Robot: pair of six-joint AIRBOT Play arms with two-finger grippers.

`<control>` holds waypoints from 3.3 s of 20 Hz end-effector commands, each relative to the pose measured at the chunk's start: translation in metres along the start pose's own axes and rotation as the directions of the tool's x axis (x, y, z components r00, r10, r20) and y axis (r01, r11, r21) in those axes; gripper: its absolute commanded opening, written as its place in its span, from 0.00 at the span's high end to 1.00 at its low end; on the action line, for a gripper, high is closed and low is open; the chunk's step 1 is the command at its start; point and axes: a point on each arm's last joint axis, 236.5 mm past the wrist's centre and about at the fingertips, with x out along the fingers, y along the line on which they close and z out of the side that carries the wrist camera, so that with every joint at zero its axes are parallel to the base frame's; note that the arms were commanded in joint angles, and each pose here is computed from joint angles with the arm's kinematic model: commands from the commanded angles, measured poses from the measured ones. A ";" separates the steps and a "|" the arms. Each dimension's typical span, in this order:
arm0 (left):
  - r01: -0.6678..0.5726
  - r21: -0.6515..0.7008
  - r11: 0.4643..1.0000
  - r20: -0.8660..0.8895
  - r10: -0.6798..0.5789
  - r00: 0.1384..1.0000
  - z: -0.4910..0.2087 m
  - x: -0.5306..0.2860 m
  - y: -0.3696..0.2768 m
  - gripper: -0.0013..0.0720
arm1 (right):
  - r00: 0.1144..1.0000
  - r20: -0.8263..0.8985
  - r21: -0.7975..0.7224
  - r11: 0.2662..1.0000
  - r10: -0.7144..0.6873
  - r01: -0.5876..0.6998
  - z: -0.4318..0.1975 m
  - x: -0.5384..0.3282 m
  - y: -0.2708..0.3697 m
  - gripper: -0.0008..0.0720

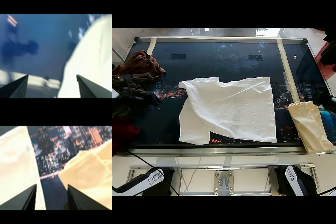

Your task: Fold the shirts.

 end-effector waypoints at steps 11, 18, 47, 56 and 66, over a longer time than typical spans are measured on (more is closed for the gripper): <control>0.263 -0.231 0.937 -0.148 -0.301 0.942 -0.041 0.121 -0.058 0.05 | 0.991 0.049 0.001 0.992 0.128 -0.128 -0.015 -0.022 0.037 0.40; 0.360 -0.195 0.912 -0.130 -0.388 0.912 -0.034 0.112 -0.080 0.96 | 0.985 -0.042 0.024 0.985 0.170 -0.169 -0.037 -0.024 0.047 0.40; 0.460 -0.078 0.885 -0.176 -0.466 0.867 -0.022 0.084 -0.108 0.97 | 0.812 -0.496 0.689 0.709 0.307 0.153 -0.304 0.051 0.038 0.33; 0.460 -0.061 0.886 -0.167 -0.463 0.870 -0.020 0.084 -0.108 0.97 | 0.910 -0.250 0.738 0.673 0.330 -0.041 -0.245 0.077 0.043 0.94; 0.469 0.474 0.746 0.351 -0.648 0.676 0.083 -0.220 -0.185 0.97 | 0.811 0.286 0.067 0.834 0.510 -0.548 0.033 -0.102 0.142 0.95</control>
